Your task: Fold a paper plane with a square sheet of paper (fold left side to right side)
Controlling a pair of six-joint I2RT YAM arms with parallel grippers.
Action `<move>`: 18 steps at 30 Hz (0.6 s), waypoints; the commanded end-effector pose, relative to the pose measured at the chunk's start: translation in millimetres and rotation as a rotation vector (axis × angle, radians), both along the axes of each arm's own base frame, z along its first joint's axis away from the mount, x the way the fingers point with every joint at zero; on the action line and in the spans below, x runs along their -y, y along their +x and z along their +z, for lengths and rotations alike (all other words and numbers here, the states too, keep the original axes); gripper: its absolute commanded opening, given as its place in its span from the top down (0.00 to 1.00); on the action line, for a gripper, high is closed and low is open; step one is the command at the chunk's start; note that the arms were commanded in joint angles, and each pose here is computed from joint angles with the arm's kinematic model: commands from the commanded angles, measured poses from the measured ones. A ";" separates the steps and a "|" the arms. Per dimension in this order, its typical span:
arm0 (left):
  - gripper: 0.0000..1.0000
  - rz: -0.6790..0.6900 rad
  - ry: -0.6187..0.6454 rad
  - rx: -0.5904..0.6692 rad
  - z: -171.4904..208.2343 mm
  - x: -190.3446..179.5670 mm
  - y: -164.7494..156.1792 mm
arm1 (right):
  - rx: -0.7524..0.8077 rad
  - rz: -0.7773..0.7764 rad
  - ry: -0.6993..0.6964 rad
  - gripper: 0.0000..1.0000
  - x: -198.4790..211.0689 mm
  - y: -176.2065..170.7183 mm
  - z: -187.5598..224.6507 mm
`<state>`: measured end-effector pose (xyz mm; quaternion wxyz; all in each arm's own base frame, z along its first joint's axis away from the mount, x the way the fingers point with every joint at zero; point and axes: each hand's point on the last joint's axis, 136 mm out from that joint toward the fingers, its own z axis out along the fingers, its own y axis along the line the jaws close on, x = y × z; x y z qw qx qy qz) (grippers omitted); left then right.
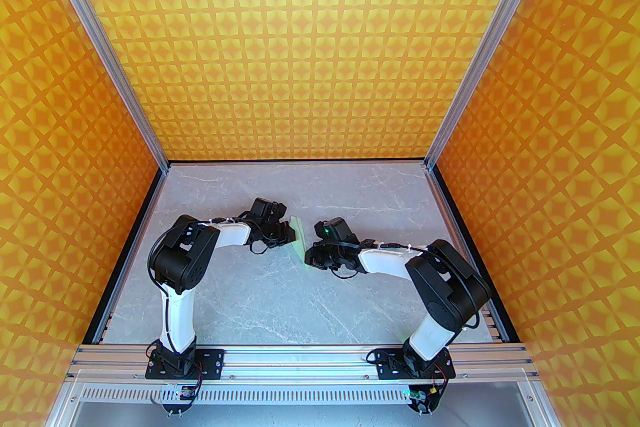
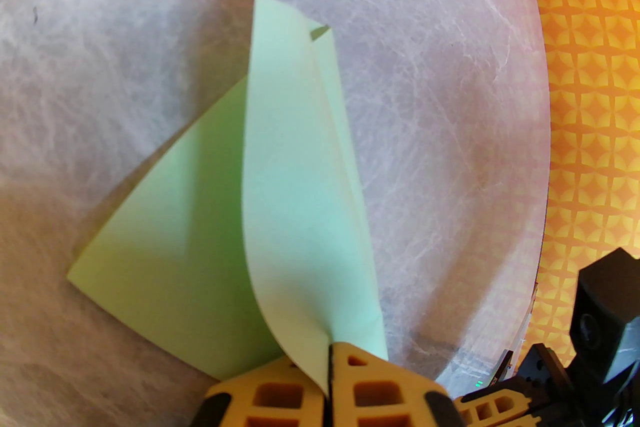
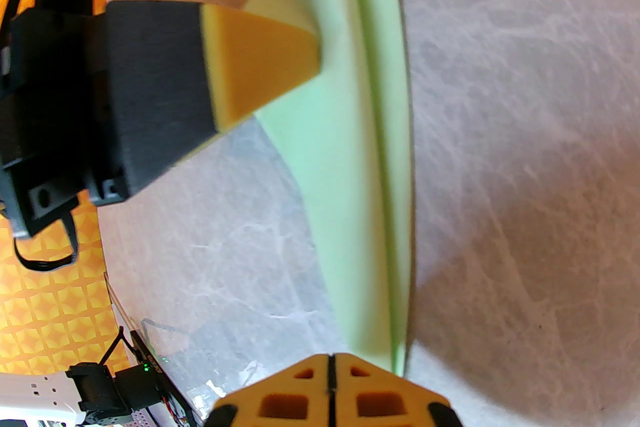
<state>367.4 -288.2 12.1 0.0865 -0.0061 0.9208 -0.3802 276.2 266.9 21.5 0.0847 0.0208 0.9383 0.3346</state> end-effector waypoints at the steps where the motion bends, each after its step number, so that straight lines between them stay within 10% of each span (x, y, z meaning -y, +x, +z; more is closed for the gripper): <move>1: 0.91 -0.005 0.011 0.008 -4.3 0.6 1.6 | -0.033 0.018 -0.022 0.92 2.1 -8.6 -13.8; 18: 0.90 -0.010 0.008 0.018 0.9 3.0 4.1 | -0.070 0.029 -0.159 0.92 24.2 -20.1 -41.4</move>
